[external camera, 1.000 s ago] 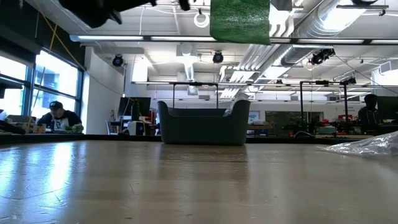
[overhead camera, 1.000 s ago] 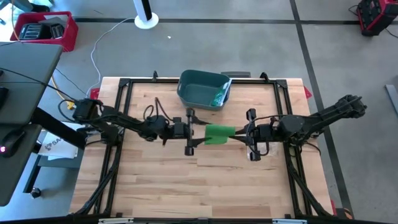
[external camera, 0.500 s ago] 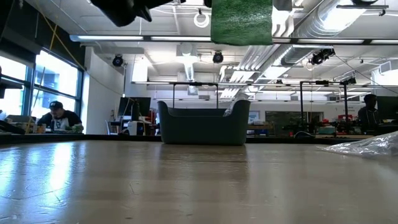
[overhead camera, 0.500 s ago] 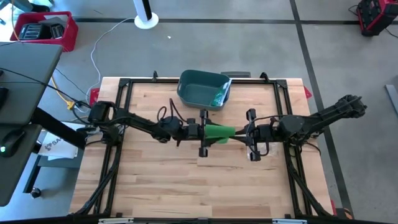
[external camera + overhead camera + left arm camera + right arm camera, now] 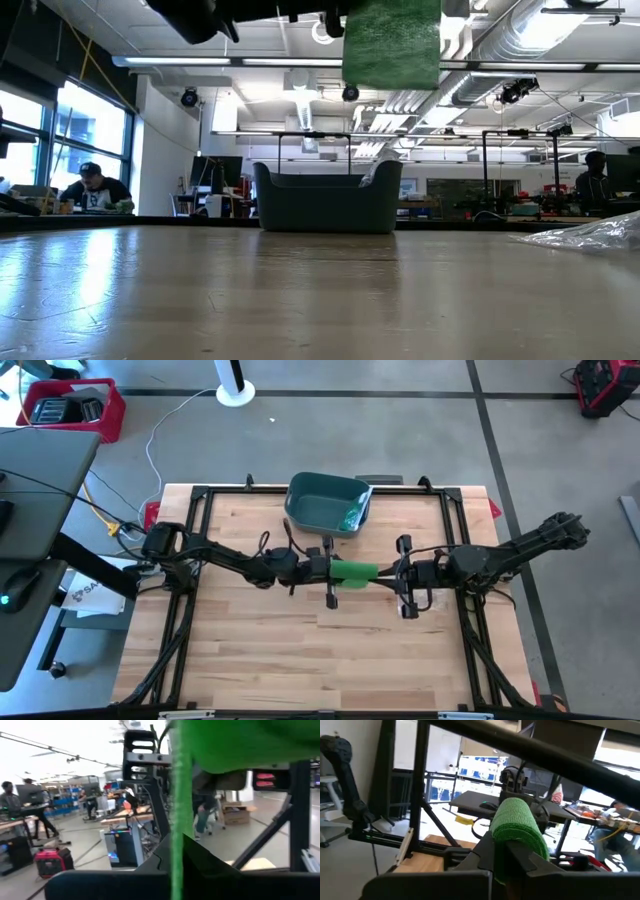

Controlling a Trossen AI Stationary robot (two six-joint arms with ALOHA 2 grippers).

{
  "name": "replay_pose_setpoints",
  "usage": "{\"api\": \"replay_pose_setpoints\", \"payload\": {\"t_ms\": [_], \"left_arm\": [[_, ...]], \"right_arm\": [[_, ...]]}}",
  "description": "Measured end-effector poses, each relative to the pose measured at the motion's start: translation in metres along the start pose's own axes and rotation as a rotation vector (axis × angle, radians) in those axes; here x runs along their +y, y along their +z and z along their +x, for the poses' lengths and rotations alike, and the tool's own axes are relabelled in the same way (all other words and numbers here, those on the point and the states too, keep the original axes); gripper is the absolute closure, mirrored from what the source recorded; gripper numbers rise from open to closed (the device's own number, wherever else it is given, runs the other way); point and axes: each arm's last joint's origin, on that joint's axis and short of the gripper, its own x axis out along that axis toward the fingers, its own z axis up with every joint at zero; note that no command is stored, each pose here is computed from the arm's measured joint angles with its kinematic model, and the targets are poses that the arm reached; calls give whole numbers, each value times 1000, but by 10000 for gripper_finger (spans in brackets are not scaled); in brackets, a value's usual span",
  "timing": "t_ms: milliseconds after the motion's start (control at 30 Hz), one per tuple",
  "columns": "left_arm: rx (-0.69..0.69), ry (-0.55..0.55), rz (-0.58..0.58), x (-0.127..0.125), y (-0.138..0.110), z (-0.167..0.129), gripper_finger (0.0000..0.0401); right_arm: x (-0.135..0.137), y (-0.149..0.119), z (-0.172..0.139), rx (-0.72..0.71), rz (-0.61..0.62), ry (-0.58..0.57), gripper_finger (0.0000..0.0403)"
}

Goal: Roll bandage
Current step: Roll the green bandage

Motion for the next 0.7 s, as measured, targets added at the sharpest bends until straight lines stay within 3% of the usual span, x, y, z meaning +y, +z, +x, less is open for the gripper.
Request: {"api": "replay_pose_setpoints", "payload": {"t_ms": [567,700], "left_arm": [[86,-79,-34,-23,-5,-4,401],[86,-123,-115,-27,-4,-5,401]], "right_arm": [[0,-2,0,31,-62,-28,396],[0,-9,-1,113,-98,-84,396]]}}
